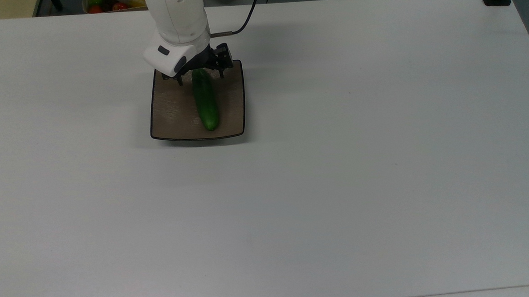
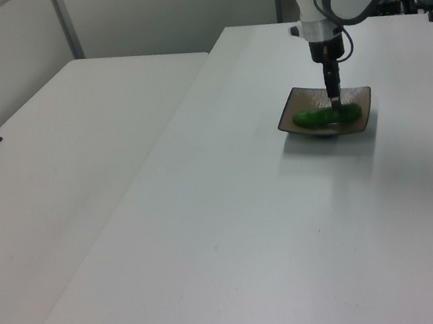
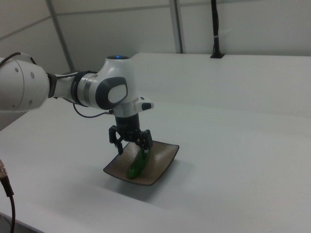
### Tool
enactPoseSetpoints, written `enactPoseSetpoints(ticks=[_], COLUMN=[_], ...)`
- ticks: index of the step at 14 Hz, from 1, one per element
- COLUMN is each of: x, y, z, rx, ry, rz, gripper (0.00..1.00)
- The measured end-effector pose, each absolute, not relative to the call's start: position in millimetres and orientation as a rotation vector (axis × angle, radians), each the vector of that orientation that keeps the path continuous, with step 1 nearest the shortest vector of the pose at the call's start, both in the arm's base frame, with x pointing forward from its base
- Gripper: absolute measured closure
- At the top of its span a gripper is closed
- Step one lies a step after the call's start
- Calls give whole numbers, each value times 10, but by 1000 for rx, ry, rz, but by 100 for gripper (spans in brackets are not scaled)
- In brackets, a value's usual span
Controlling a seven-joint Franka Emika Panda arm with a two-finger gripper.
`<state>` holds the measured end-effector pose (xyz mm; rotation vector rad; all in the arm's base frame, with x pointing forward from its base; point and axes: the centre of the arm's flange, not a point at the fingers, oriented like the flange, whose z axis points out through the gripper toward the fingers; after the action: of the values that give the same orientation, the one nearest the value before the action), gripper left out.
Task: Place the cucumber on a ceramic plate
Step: 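Open the gripper to release the cucumber and raise away from plate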
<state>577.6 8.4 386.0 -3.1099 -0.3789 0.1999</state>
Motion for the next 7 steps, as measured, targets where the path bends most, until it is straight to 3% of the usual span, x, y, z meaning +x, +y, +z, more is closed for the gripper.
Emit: enactPoseSetpoints(ticks=[7], x=[6019], y=[-20], z=[4877], rx=[-3140], ry=[-17], rz=[-115], gripper=[0])
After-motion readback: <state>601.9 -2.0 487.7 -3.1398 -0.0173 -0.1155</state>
